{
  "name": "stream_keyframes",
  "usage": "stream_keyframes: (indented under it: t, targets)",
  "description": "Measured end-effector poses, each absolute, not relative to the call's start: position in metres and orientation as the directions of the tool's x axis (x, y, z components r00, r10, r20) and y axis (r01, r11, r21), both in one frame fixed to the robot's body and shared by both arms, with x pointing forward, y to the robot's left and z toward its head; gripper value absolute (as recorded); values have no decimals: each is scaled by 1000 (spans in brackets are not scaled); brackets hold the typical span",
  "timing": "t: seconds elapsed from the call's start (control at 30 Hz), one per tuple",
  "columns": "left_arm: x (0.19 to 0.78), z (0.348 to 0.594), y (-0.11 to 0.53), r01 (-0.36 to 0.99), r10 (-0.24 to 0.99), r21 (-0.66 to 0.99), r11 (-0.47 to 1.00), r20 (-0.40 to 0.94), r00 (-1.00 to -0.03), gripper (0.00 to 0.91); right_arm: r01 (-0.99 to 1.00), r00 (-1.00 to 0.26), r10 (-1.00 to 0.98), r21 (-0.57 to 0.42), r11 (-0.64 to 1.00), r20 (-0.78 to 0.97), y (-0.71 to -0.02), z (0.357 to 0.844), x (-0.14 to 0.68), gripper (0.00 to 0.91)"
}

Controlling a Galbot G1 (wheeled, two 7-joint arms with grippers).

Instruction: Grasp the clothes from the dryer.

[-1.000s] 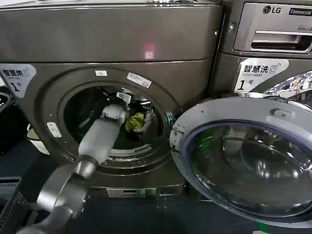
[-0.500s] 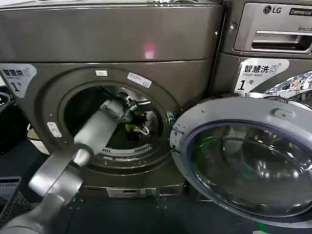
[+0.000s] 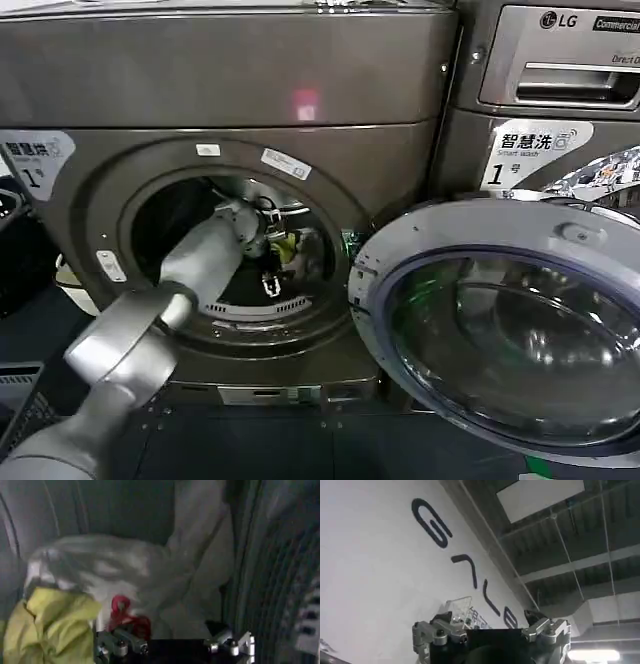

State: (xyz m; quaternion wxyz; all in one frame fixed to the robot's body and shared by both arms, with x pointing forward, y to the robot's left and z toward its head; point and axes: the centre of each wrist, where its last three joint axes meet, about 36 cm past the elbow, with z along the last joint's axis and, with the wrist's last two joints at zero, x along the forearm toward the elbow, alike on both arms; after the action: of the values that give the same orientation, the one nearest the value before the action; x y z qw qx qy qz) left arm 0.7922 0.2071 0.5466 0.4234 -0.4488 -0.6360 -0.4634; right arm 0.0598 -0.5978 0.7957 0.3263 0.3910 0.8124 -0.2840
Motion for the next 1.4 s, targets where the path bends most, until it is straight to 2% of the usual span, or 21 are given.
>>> stream_keyframes:
  t: [0.2,0.37,0.77,0.83,0.87,0.93,0.97,1.13,1.4]
  targets:
    - [792,542,210,962,99,226,153,965,-242,907,817,-487,447,-211,536,-750,-597,794,63,907]
    - [790,528,209,965,62,222,140,971,-232,907,817,-490,446,-215,536,-749,-597,794,63,907]
    - [783,498,207,973,21,201,116,979,-204,907,810,-501,441,-224,542,-744,-595,791,68,907]
    - [782,495,208,973,18,199,117,979,-202,637,809,-502,442,-224,543,-744,-596,790,69,907]
    - [782,493,208,973,16,198,116,979,-201,580,810,-502,442,-224,543,-744,-596,790,68,907]
    - [781,491,208,973,15,198,116,980,-201,250,811,-501,444,-223,542,-743,-596,789,68,907]
    - [781,490,209,974,14,195,117,980,-198,159,811,-500,445,-222,541,-743,-597,789,68,907]
    - [780,487,207,975,12,191,114,981,-194,0,813,-499,446,-222,539,-743,-597,788,67,907]
    - [780,485,206,974,14,196,113,980,-199,0,813,-499,449,-221,539,-741,-598,786,66,907]
